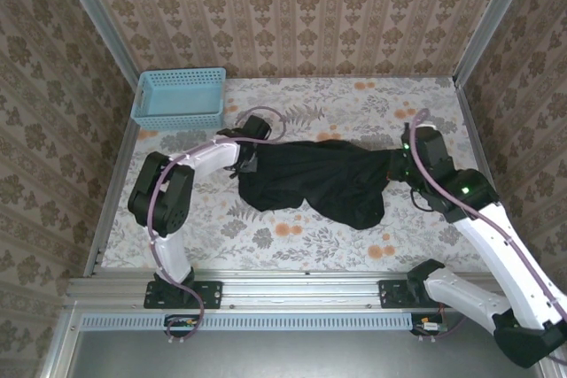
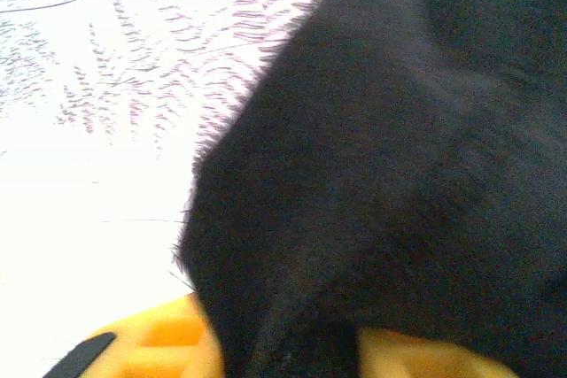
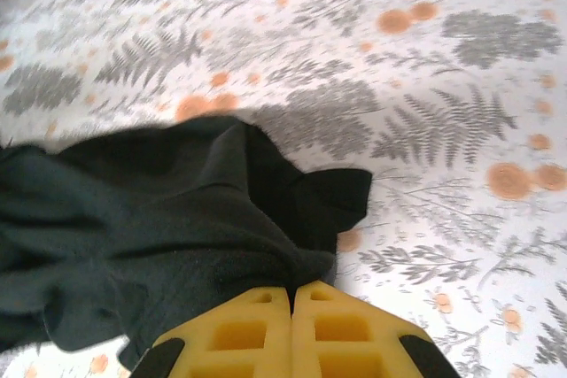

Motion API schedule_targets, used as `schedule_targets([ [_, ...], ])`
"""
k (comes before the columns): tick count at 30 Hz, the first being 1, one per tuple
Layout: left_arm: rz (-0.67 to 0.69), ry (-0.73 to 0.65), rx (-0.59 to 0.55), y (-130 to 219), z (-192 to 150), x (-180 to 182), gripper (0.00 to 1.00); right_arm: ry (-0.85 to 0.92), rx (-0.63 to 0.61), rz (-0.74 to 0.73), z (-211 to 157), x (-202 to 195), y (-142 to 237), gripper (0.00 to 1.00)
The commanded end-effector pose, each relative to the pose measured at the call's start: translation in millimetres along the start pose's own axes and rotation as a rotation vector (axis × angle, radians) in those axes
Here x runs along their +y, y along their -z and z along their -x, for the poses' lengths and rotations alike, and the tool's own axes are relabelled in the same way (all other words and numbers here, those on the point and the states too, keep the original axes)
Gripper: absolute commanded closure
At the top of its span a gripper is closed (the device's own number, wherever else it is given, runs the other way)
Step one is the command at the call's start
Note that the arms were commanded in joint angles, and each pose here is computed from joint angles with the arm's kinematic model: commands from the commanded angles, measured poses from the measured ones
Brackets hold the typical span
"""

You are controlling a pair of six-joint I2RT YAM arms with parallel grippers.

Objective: Fold the inside-out t-shirt

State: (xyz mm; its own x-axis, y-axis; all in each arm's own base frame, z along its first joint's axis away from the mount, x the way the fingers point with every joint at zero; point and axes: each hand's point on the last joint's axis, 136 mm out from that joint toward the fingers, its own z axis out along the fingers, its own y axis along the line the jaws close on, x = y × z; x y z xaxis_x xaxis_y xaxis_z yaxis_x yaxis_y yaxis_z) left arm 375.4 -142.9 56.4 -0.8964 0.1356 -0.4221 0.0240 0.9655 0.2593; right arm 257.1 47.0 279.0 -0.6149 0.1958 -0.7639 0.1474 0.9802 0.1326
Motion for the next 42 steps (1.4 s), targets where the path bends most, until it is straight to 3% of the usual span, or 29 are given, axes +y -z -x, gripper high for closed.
schedule_targets([
  [1,0.011,0.037,-0.01,7.6,4.4,24.1,0.8,-0.053,-0.049,-0.052,5.1,-22.0,12.2,1.0],
  [5,-0.139,0.12,-0.024,5.7,9.8,24.4,1.0,-0.048,-0.052,-0.059,9.7,-24.3,15.5,1.0],
  [12,-0.485,0.172,-0.139,53.9,29.1,-8.6,1.0,-0.026,-0.069,-0.013,24.9,-15.3,22.0,1.0],
  [15,-0.641,0.219,-0.291,112.1,65.4,3.0,1.0,-0.026,-0.105,-0.053,52.5,-23.4,38.0,1.0],
  [19,-0.815,0.28,-0.611,227.4,120.9,52.9,1.0,-0.088,-0.225,-0.101,106.3,-42.0,82.4,1.0],
  [22,-0.894,0.31,-0.818,297.2,132.8,90.8,1.0,-0.117,-0.376,-0.089,138.1,-48.0,127.6,1.0],
  [24,-0.94,0.289,-0.857,314.9,129.1,97.1,1.0,-0.118,-0.434,-0.081,145.8,-49.6,143.6,1.0],
  [28,-0.939,0.293,-0.723,267.9,108.6,82.3,1.0,-0.11,-0.391,-0.029,130.2,-40.7,123.9,1.0],
  [33,-0.78,0.392,-0.378,157.9,66.1,69.6,1.0,-0.095,-0.136,0.094,72.3,-11.3,43.9,1.0],
  [37,-0.744,0.409,-0.234,118.1,41.6,59.0,1.0,-0.107,0.044,0.199,33.3,14.9,-2.4,1.0],
  [42,-0.668,0.435,-0.126,87.8,21.7,58.1,1.0,0.056,0.137,0.201,1.3,65.5,-29.9,1.0],
])
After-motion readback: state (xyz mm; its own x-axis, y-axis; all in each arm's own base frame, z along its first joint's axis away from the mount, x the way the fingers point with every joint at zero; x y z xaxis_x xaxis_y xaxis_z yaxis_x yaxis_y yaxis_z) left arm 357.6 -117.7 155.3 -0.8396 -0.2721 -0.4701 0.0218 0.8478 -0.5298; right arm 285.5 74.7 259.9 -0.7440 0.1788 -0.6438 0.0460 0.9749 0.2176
